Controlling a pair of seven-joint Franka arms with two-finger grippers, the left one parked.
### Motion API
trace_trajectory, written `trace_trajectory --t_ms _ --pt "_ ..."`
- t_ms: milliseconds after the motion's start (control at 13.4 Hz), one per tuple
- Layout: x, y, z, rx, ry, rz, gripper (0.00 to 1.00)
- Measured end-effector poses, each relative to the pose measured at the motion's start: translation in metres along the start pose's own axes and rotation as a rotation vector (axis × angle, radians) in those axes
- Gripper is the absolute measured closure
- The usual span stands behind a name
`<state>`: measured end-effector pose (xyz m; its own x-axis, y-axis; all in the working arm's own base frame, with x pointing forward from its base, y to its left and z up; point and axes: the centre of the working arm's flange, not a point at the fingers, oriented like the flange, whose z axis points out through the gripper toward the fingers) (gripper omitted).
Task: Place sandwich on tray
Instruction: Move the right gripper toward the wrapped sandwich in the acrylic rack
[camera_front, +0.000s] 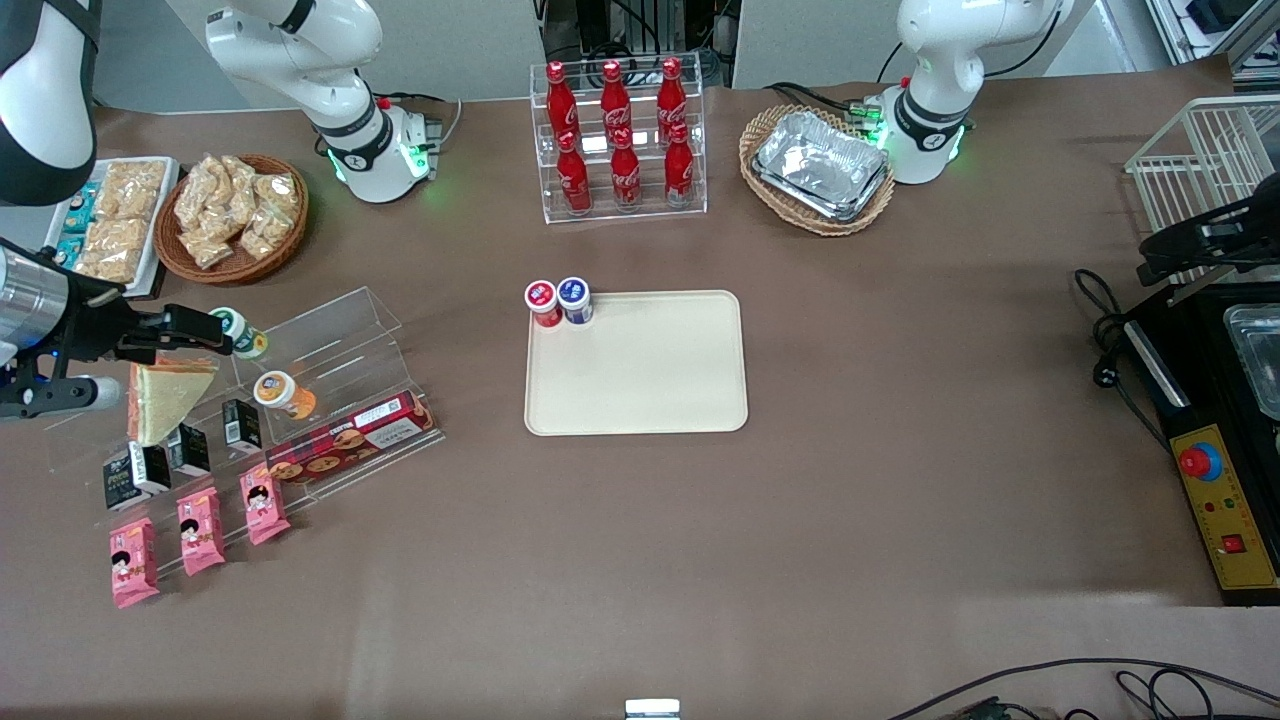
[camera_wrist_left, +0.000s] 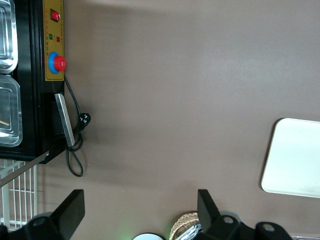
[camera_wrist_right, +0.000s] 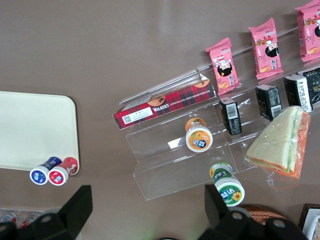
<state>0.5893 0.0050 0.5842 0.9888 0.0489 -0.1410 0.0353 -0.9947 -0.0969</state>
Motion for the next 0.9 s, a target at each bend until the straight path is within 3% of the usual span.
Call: trace_trajectory --t_ms 524,673,898 --pt "0.0001 0.0038 -0.0003 -0.002 0.002 0.007 0.00" --pt "0.0016 0.0080 0.0009 -0.057 0.002 0.010 0.00" --pt "0.0096 0.0106 0.0043 -0.086 0.026 0.016 0.00"
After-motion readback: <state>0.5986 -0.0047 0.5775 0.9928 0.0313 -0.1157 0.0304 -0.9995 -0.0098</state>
